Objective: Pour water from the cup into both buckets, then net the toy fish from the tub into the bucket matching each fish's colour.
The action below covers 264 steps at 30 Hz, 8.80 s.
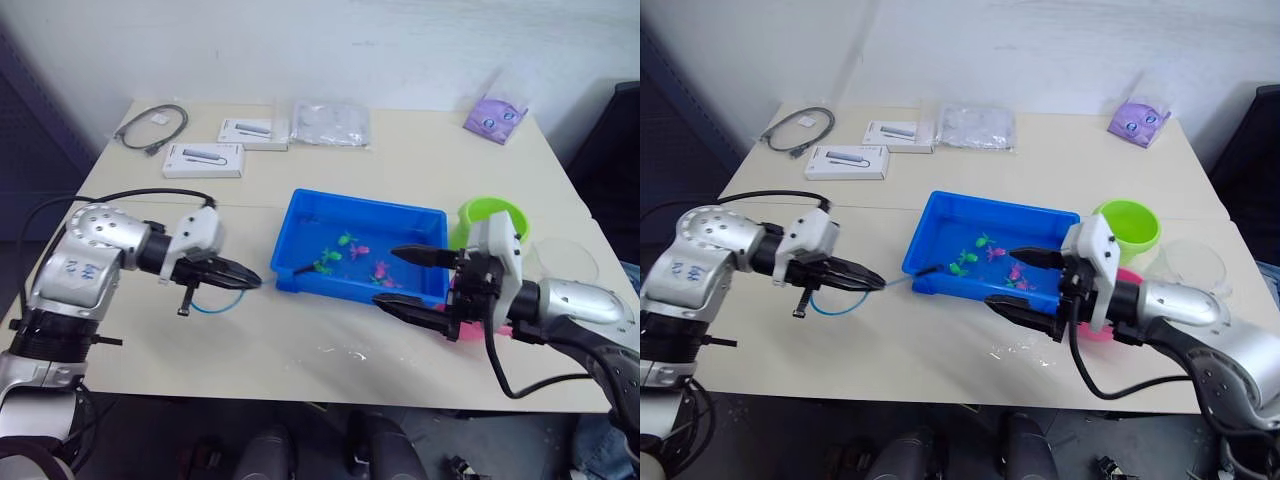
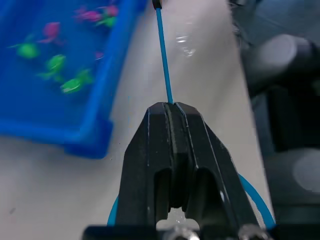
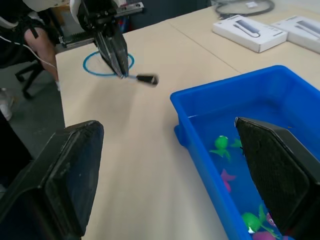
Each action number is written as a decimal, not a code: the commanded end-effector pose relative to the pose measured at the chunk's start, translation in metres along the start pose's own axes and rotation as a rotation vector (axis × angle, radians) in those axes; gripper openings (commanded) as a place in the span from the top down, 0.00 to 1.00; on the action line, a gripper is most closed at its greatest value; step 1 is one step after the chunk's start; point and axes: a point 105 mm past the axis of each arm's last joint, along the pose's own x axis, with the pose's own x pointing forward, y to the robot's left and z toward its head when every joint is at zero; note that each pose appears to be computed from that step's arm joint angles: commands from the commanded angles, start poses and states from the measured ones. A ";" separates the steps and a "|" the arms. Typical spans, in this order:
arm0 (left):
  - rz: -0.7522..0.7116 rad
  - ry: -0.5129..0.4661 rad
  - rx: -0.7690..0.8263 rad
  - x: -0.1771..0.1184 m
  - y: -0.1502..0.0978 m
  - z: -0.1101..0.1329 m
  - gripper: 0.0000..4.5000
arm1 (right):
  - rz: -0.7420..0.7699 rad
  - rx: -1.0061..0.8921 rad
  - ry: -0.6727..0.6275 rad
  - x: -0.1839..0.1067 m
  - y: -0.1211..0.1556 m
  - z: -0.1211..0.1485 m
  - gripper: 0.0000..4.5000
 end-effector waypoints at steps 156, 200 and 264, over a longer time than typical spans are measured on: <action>0.441 -0.404 -0.170 -0.015 0.003 -0.020 0.02 | 0.007 -0.831 0.699 -0.061 -0.104 -0.060 1.00; 0.317 -0.540 -0.074 0.014 0.027 0.022 0.02 | -0.547 -0.212 0.160 -0.136 -0.058 -0.012 1.00; 0.393 -0.534 -0.116 0.011 0.036 -0.004 0.02 | -0.913 -0.567 -0.029 -0.178 -0.003 -0.033 1.00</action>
